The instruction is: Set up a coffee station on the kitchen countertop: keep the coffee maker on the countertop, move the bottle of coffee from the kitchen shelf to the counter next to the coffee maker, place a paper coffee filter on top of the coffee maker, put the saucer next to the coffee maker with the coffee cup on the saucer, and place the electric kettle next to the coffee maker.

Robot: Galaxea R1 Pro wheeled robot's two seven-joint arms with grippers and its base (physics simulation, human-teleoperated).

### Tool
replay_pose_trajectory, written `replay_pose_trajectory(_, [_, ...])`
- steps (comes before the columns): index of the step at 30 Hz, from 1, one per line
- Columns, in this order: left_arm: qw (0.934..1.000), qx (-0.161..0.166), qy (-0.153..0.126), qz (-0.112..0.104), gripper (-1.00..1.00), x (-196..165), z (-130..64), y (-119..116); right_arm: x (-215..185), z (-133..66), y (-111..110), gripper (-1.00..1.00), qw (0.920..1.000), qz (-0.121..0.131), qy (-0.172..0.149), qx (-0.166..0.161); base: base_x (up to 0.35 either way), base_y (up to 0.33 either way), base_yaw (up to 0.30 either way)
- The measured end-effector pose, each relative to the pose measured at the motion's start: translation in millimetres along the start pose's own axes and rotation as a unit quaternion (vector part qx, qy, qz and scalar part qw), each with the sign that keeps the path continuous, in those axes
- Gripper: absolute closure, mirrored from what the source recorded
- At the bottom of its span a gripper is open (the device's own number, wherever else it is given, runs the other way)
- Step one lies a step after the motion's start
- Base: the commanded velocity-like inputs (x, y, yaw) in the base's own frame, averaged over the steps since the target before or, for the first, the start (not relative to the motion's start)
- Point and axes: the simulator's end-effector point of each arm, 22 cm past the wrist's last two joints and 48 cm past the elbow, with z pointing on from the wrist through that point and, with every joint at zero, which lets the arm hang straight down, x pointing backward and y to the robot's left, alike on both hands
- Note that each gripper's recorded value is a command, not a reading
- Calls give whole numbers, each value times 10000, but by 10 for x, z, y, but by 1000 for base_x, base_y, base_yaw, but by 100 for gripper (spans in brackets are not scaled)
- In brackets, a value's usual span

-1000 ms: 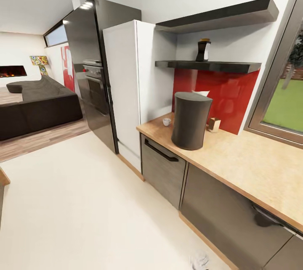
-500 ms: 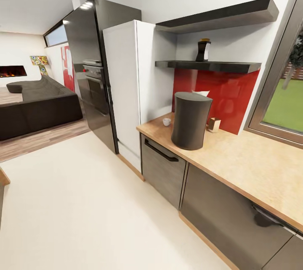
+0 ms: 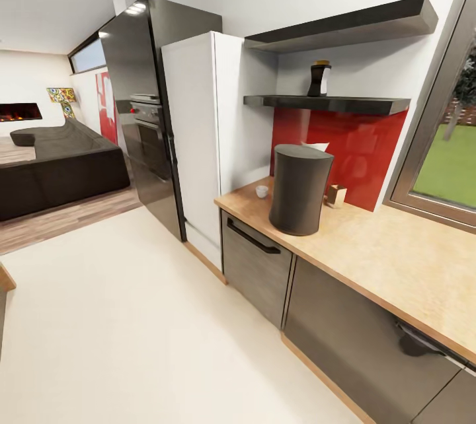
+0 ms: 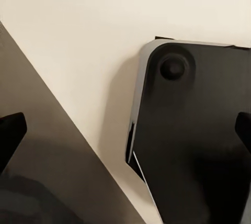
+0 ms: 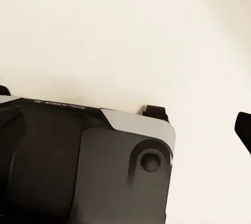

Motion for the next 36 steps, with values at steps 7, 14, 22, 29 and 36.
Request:
replay_pose_trajectory(7, [10000,-2,0,-4,-100,0,0,2,6,0,1,-100,10000,1,10,-3,0,0,-221])
replay_pose_trajectory(14, [10000,6,-3,-4,-100,-4,0,-11,8,0,2,-100,10000,-1,15,-6,0,0,-263])
replay_pose_trajectory(22, [10000,32,-8,44,-100,-5,0,-22,10,-1,15,-100,10000,-11,17,-18,77,57,-265])
replay_pose_trajectory(29, [9999,86,-12,101,-100,-3,-4,-68,10,-1,17,-100,10000,-14,16,-20,205,269,-265])
replay_pose_trajectory(36, [9999,114,-11,103,-100,-1,-5,-87,14,-2,16,-100,10000,-14,20,-19,218,287,-265])
